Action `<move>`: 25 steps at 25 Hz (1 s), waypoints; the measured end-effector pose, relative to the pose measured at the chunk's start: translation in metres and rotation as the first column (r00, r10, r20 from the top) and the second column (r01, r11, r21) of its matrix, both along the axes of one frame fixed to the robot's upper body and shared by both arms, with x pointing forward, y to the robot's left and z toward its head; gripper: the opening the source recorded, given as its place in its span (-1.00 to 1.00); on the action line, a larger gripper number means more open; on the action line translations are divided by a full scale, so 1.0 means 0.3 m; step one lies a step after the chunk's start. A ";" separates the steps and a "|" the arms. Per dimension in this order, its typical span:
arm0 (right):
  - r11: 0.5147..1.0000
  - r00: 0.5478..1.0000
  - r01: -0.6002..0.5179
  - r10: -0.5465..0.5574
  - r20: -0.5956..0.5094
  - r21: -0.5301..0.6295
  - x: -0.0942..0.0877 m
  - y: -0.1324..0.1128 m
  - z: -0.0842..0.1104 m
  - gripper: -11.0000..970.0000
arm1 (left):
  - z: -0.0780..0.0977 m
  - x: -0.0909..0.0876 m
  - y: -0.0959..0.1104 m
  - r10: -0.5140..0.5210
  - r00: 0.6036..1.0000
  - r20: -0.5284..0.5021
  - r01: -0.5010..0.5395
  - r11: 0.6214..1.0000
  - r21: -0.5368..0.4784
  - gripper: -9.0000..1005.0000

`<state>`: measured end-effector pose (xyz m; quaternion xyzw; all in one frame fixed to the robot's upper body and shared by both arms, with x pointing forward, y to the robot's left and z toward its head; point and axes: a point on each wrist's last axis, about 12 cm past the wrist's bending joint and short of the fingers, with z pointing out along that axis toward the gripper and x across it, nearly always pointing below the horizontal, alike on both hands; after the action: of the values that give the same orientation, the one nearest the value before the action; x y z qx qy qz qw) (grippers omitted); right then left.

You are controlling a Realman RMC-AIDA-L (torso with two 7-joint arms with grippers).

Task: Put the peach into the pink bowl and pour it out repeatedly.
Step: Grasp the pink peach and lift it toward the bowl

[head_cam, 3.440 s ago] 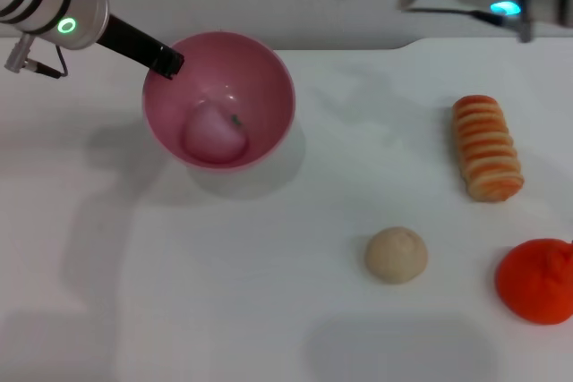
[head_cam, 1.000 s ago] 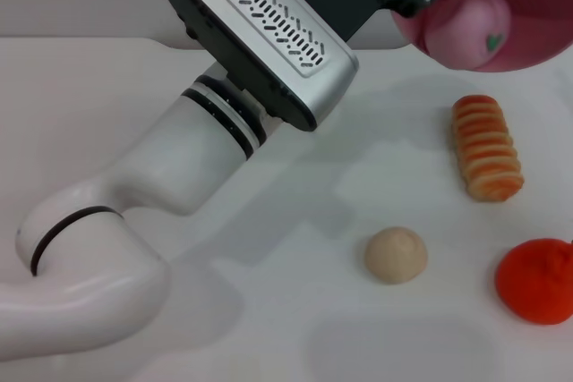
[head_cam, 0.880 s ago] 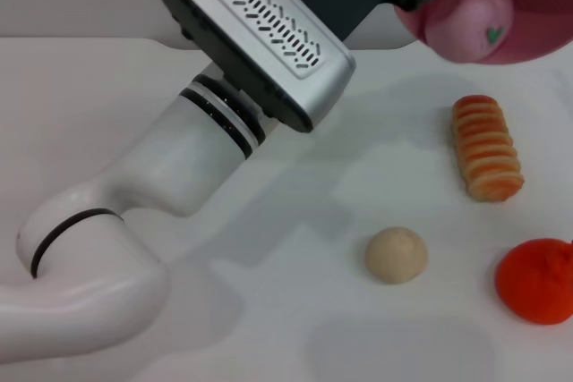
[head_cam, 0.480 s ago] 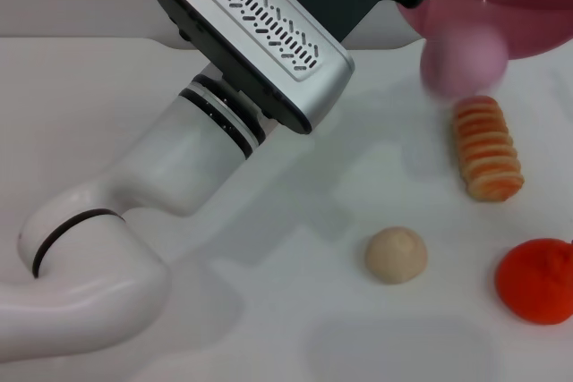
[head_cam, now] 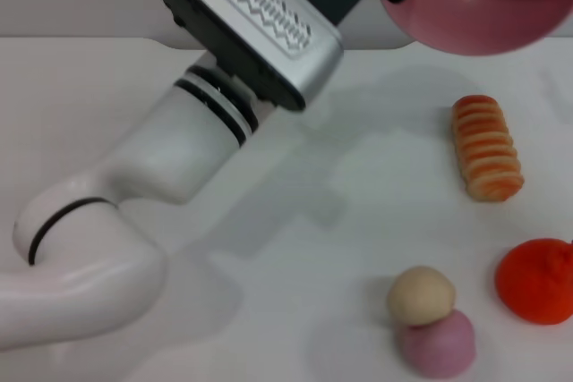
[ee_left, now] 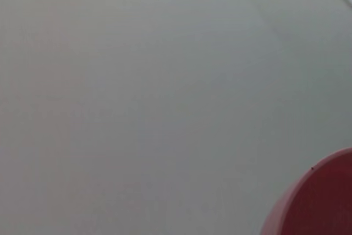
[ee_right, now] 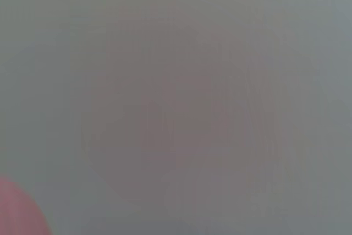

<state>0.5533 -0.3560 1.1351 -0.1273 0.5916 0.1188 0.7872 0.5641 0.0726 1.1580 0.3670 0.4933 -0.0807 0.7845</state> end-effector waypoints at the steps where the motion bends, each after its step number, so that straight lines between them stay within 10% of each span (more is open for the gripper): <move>1: 1.000 1.000 -0.004 0.004 -0.001 -0.001 0.001 0.003 -0.001 0.20 | 0.003 0.010 0.004 0.010 1.000 -0.013 -0.010 1.000 -0.003 -0.89; 12: 0.997 0.996 -0.076 0.077 -0.053 0.025 0.005 0.041 -0.015 0.20 | 0.078 0.178 0.077 0.131 0.961 -0.243 -0.135 0.991 -0.001 -0.89; 16: 0.985 0.976 -0.172 0.173 -0.133 0.021 0.017 0.074 -0.007 0.20 | 0.144 0.270 0.143 0.190 0.895 -0.403 -0.201 0.979 0.016 -0.89; 18: 0.971 0.954 -0.239 0.234 -0.187 -0.007 0.024 0.101 0.008 0.20 | 0.192 0.345 0.207 0.229 0.802 -0.551 -0.233 0.970 0.065 -0.89; 21: 0.930 0.885 -0.368 0.350 -0.309 -0.001 0.032 0.159 0.042 0.20 | 0.217 0.392 0.250 0.255 0.733 -0.631 -0.243 0.964 0.108 -0.89; 25: 0.824 0.671 -0.565 0.488 -0.557 0.042 0.038 0.251 0.132 0.20 | 0.232 0.435 0.324 0.287 0.630 -0.722 -0.223 0.957 0.185 -0.89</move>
<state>0.5647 -0.2808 1.1748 -0.3060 0.7344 0.3321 0.5066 0.6946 0.1698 1.2276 0.2591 0.8185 -0.0918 0.5044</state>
